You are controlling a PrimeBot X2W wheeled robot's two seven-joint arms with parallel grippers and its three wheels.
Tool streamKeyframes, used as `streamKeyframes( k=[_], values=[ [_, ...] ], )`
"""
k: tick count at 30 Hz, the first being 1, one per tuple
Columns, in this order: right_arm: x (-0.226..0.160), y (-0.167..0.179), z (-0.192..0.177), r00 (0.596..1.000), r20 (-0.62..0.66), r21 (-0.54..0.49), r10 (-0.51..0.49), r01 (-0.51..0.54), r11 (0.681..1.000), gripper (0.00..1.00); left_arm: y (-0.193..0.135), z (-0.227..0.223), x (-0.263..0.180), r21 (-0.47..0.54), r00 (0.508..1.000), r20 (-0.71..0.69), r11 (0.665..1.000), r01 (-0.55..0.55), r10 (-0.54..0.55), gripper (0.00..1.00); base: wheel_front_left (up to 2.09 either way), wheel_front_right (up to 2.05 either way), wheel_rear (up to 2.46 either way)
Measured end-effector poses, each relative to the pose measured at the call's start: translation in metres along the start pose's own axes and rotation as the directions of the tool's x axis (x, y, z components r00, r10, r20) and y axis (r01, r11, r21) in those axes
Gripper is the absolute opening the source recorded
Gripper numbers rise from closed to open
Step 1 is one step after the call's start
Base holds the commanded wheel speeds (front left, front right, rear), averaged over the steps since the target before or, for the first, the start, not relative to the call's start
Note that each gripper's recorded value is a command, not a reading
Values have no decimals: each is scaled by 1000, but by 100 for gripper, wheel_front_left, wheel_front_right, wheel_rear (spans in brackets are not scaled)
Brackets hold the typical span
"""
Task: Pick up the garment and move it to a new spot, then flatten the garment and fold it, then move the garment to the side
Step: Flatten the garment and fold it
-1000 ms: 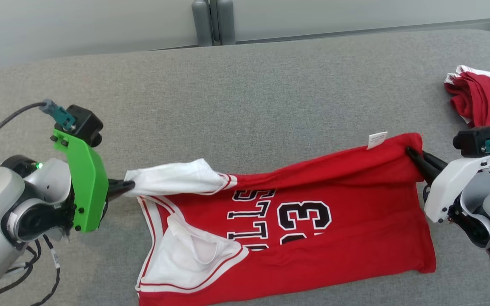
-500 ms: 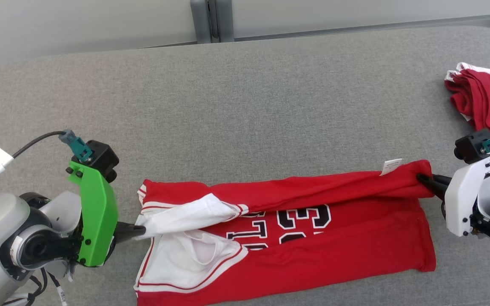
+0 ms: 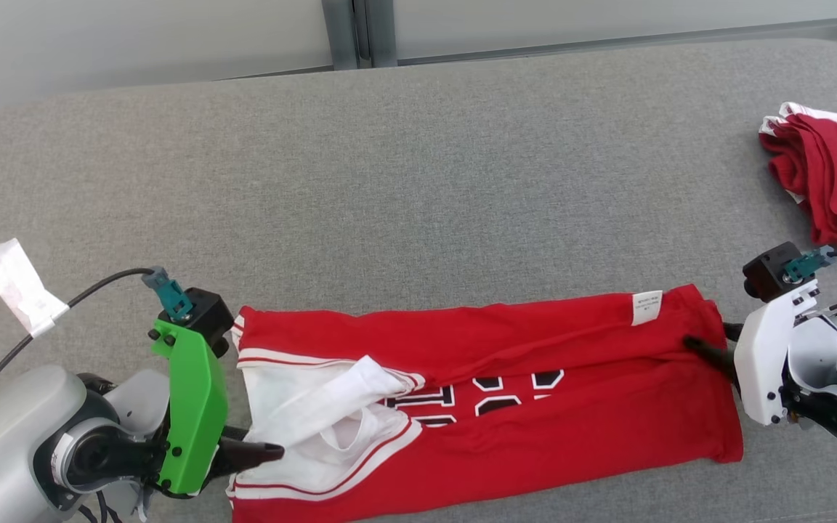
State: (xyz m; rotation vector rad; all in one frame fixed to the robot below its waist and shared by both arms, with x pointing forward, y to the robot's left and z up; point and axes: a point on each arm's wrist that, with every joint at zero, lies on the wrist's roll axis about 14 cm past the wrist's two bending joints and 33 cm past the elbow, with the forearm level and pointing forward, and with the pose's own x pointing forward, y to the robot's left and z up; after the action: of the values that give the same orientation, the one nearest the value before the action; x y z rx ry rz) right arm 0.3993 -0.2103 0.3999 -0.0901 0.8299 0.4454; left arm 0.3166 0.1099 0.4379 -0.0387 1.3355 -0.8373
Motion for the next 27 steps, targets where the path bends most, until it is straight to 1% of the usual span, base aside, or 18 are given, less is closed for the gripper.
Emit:
streamKeyframes(
  k=[5, 8, 11, 14, 17, 19, 20, 21, 22, 23, 24, 25, 26, 27],
  values=[
    [-14, -10, -4, 999, -17, -35, -32, 32, 999, 100, 2, 1, -6, 8, 1000, 21, 1000, -21, 20, 100, 0, 0, 0],
    [-26, -18, 0, 998, 8, -36, -60, 60, 998, 100, 3, 7, -16, 15, 996, 76, 999, -44, 43, 100, 0, 0, 0],
    [-42, -29, 19, 990, 103, -4, -93, 94, 996, 100, 3, 21, -31, 30, 982, 177, 997, -77, 70, 100, 0, 0, 0],
    [-60, -38, 49, 958, 259, 48, -126, 117, 992, 100, 0, 42, -51, 57, 938, 335, 992, -115, 89, 100, 0, 0, 0],
    [-78, -44, 76, 889, 430, 105, -158, 125, 987, 100, 1, 73, -82, 68, 824, 551, 977, -203, 133, 100, 0, 0, 0],
    [-89, -43, 92, 826, 537, 140, -172, 114, 984, 100, 4, 85, -100, 40, 722, 672, 967, -254, 162, 100, 0, 0, 0],
    [-96, -44, 99, 786, 590, 158, -184, 111, 981, 100, 6, 88, -106, 17, 675, 717, 964, -267, 174, 100, 0, 0, 0],
    [-101, -47, 102, 757, 622, 174, -199, 114, 978, 100, 7, 89, -111, 6, 639, 748, 960, -279, 181, 100, 0, 0, 0],
    [-105, -51, 105, 729, 649, 195, -218, 118, 974, 100, 8, 91, -118, -7, 585, 788, 953, -304, 193, 100, 0, 0, 0],
    [-110, -55, 108, 702, 671, 215, -238, 123, 969, 100, 10, 94, -129, -28, 513, 833, 943, -331, 205, 100, 0, 0, 0],
    [-114, -58, 110, 680, 687, 237, -255, 122, 964, 100, 11, 96, -137, -49, 458, 864, 940, -338, 210, 100, 0, 0, 0],
    [-115, -57, 113, 659, 705, 256, -264, 111, 960, 100, 12, 98, -146, -70, 392, 895, 935, -347, 213, 100, 0, 0, 0],
    [-115, -55, 114, 647, 714, 258, -267, 111, 960, 100, 14, 98, -155, -106, 319, 921, 931, -350, 225, 100, 0, 0, 0],
    [-116, -54, 114, 634, 723, 265, -273, 109, 958, 100, 15, 97, -160, -132, 266, 935, 927, -350, 234, 100, 0, 0, 0]
  ],
)
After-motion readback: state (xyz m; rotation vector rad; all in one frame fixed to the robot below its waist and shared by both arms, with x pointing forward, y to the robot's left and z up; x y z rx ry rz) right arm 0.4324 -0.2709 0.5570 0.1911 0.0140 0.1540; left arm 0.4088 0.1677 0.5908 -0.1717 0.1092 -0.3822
